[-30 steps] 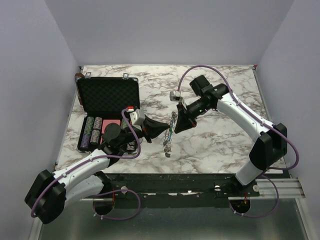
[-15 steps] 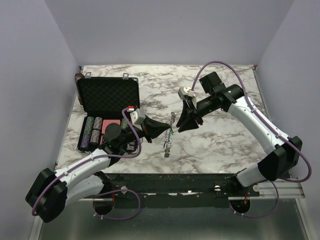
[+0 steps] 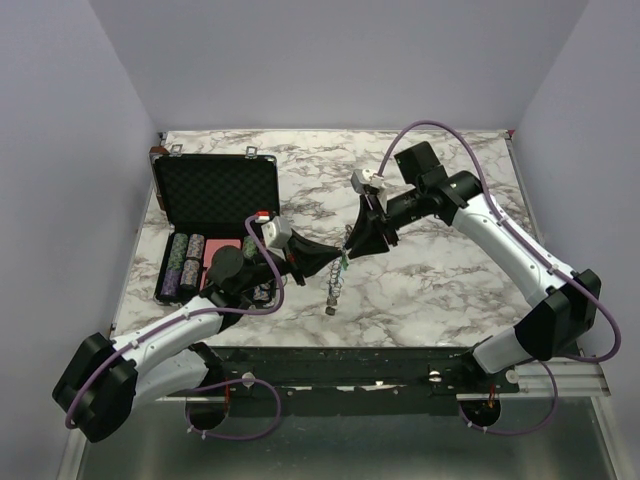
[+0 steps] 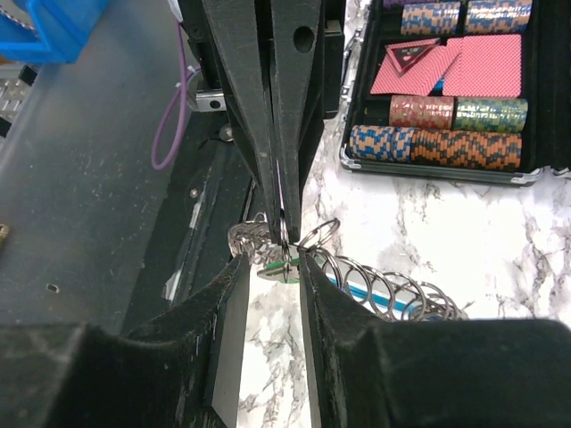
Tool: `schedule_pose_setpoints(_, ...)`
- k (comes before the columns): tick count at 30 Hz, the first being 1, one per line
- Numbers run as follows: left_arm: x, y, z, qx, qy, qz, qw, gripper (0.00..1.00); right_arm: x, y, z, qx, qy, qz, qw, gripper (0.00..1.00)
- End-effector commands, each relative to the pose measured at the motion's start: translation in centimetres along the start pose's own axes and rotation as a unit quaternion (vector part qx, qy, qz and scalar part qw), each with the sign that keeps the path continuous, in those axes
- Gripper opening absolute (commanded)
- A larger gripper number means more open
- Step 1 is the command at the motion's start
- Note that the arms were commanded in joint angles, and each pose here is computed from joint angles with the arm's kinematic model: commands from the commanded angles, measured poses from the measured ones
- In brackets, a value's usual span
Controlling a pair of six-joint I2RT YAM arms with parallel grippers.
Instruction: Put the keys on the keyring
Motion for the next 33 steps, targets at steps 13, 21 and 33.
schedule_pose_setpoints(13, -0.5, 1.6, -0.4, -0.013, -0.007, -0.048, 0.999, 0.0, -1.5, -0.7, -0.5, -0.023, -0.001, 0.01, 1.0, 0.19)
schedule_pose_setpoints(21, -0.6, 1.1, -0.3, -0.003, -0.009, -0.034, 0.999, 0.0, -1.3, -0.4, -0.3, -0.01, 0.005, 0.017, 1.0, 0.0)
schedule_pose_setpoints(33, 0.1, -0.3, -0.5, -0.018, -0.03, 0.101, 0.994, 0.4, -0.8, -1.1, -0.4, -0.02, 0.026, 0.076, 0.997, 0.0)
Point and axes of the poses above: each gripper's point midway between its finger pads, its own x axis back along the fingers, its own z axis along the line the jaws close on, y = z × x, the point moved 9 cm from there along x, back along the fingers, and after that the axes turned 4 degrees about x, right-handed, at the moved point
